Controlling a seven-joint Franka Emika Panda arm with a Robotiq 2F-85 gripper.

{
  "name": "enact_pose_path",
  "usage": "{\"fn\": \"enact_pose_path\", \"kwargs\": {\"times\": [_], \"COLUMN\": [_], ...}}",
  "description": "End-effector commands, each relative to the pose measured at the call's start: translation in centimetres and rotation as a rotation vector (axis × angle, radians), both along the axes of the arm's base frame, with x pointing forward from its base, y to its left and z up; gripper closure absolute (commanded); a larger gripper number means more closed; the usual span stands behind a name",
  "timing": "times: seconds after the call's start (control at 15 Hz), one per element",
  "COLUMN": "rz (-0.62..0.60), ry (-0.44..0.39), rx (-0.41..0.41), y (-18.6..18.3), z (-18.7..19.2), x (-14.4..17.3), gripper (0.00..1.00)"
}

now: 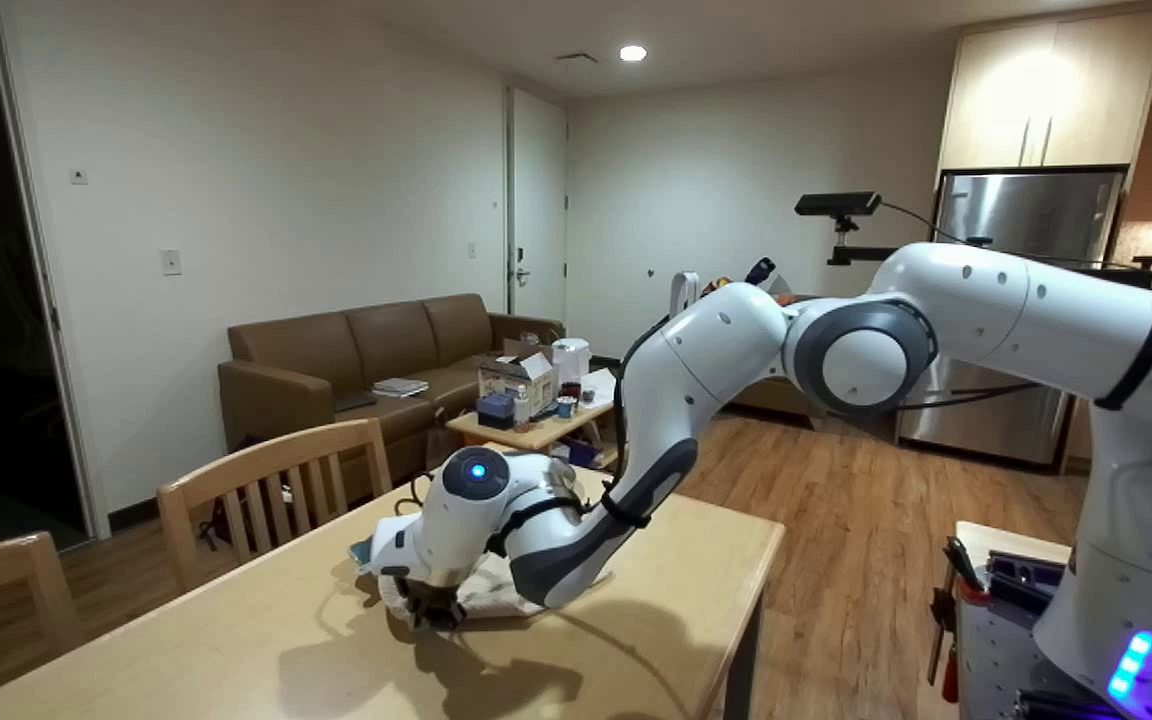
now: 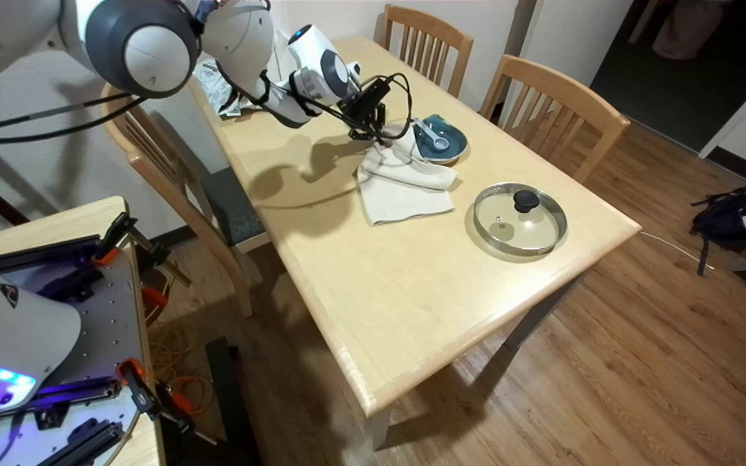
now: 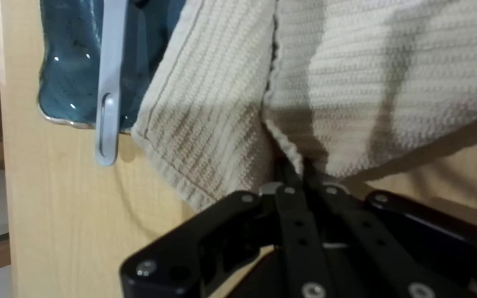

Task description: Unfold the towel

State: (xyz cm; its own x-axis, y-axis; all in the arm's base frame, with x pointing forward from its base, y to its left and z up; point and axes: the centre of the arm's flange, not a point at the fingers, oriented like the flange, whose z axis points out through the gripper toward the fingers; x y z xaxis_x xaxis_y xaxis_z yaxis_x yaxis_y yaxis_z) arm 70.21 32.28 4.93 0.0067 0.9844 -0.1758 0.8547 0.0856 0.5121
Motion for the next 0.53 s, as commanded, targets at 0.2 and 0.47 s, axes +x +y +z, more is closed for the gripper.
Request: {"fn": "enact_pose_path", "kwargs": {"times": [0.2, 0.47], "rz": [0.050, 0.221], "ry": [0.017, 0.115], "rx": [0.012, 0.034], "y": [0.2, 2.3], "z": [-0.5, 0.2], "x": [0.0, -1.7], "gripper": [0.99, 0.99]}}
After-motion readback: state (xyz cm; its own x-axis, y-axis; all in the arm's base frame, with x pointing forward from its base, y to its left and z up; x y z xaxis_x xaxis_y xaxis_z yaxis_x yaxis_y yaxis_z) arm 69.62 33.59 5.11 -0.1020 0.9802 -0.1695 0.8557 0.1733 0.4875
